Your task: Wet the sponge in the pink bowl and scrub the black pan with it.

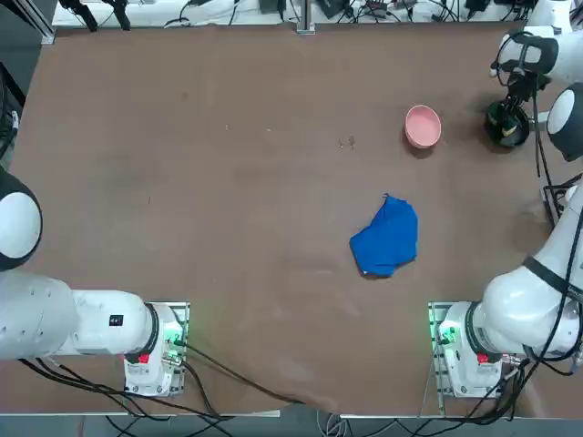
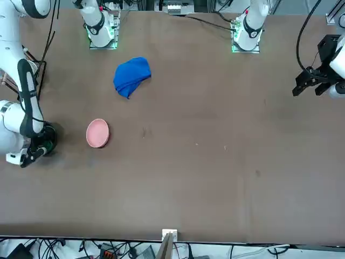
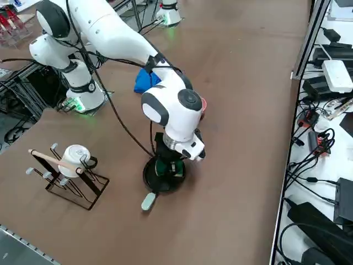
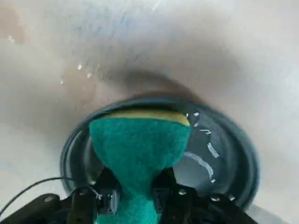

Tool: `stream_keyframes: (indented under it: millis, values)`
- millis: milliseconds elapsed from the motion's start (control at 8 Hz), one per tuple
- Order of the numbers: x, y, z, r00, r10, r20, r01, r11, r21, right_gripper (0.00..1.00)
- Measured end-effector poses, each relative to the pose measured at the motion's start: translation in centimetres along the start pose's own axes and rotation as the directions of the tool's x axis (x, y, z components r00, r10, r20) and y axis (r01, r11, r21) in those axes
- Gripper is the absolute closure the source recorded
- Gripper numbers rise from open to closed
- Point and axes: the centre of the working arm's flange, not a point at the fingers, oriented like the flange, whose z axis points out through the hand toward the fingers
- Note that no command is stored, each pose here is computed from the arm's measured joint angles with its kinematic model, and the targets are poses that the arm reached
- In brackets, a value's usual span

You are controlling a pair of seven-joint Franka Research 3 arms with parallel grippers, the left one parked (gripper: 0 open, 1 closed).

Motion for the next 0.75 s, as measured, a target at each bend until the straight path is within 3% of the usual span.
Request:
stream_keyframes:
  millis: [375, 750]
  values:
    - [-1.3, -0.1, 0.1, 0.998, 0.007, 0.059, -0.011, 0.998, 0.057, 0.62]
    - [-2.5, 0.3, -5.2, 1.000, 0.025, 0.017, -0.025, 1.000, 0.013, 0.62]
